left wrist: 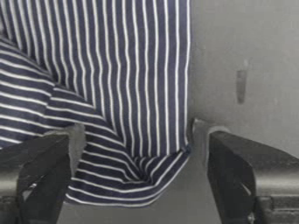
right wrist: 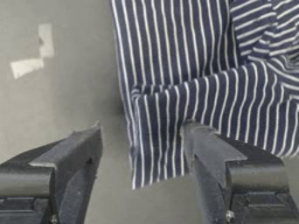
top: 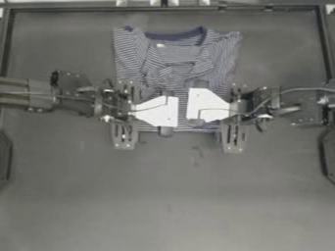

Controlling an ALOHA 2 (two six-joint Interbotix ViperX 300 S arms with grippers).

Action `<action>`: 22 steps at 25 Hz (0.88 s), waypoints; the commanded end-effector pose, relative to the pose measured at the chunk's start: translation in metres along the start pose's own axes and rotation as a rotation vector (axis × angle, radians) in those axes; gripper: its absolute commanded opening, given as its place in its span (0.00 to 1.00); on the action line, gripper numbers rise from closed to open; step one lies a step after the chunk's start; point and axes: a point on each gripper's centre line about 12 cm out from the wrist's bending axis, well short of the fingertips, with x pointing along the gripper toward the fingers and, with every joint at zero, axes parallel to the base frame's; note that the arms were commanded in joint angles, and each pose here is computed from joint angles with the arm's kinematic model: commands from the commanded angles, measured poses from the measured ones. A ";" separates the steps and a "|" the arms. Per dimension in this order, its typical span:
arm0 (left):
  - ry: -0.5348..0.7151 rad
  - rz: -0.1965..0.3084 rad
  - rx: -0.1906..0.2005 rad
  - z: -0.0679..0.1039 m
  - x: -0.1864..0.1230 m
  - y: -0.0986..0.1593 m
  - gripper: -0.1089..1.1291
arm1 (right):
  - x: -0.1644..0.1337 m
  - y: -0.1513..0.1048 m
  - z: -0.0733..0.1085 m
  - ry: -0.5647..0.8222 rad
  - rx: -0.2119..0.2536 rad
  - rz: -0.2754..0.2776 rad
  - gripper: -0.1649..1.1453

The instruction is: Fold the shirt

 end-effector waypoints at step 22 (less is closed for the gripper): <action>0.035 0.027 0.045 -0.002 0.004 -0.002 0.08 | 0.019 -0.005 -0.016 0.029 0.030 -0.007 0.08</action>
